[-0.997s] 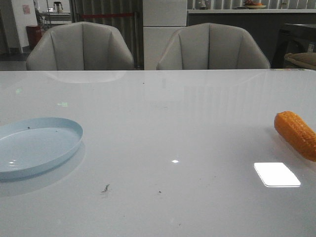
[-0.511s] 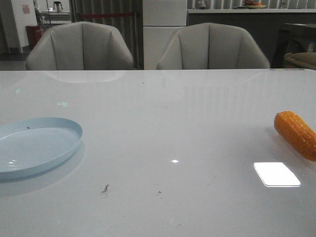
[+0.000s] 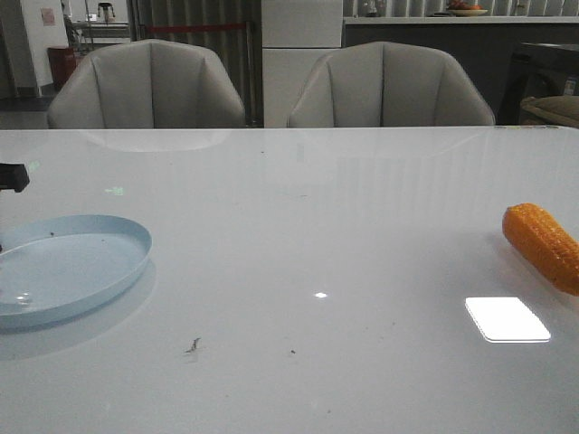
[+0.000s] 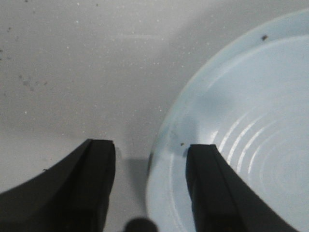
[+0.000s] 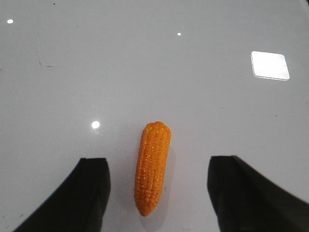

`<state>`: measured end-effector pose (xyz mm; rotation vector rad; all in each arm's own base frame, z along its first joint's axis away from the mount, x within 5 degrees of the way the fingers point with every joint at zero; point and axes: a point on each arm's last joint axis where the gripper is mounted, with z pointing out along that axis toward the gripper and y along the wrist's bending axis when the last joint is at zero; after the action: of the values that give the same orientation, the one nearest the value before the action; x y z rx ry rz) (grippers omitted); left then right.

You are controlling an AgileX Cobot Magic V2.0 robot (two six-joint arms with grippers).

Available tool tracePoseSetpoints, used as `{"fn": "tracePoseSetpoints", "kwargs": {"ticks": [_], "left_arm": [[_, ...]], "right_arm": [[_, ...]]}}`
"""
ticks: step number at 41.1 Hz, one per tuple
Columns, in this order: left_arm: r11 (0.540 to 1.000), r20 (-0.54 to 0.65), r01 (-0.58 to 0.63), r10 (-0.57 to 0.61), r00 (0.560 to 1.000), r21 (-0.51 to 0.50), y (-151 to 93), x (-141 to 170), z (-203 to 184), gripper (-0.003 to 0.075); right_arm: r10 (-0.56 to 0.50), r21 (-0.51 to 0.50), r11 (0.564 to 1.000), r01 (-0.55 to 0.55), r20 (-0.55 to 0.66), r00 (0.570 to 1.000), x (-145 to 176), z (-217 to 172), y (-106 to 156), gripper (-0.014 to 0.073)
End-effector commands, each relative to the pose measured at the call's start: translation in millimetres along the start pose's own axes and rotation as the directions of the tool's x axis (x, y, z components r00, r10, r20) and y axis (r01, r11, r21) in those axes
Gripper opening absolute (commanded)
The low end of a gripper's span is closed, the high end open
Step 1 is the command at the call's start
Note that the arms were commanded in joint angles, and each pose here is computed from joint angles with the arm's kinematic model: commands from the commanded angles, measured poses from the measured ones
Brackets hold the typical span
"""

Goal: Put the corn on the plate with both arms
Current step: 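Grasp the rim of the light blue plate with the left gripper, then carry the plate toward the table center and lower it down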

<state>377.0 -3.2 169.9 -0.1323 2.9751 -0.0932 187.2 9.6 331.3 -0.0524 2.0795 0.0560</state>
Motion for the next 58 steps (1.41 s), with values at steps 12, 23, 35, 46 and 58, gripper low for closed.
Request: {"fn": "tracePoseSetpoints", "kwargs": {"ticks": [12, 23, 35, 46, 58], "left_arm": [[1.0, 0.127, 0.013, -0.015, 0.992, 0.016, -2, -12, -23, 0.0177], [1.0, 0.133, 0.013, -0.015, 0.991, 0.017, -2, -13, -23, 0.009], [1.0, 0.129, 0.004, -0.006, 0.992, 0.022, -5, -25, -47, 0.009], [0.996, 0.196, -0.002, -0.016, 0.98, 0.091, -16, -49, -99, 0.009], [0.957, 0.223, -0.038, -0.028, 0.974, 0.287, -51, -55, -137, 0.009]], "right_arm": [[-0.012, 0.006, 1.0, 0.012, 0.087, 0.996, -15, -7, 0, 0.0541], [-0.012, 0.006, 1.0, 0.012, 0.086, 0.996, -15, -7, 0, 0.0541], [-0.012, 0.006, 1.0, 0.012, 0.079, 0.997, -15, -7, 0, 0.0541], [-0.012, 0.006, 1.0, 0.012, 0.079, 0.997, -15, -7, 0, 0.0541], [-0.012, 0.006, 1.0, 0.012, 0.079, 0.997, -15, -7, 0, 0.0541]]}}
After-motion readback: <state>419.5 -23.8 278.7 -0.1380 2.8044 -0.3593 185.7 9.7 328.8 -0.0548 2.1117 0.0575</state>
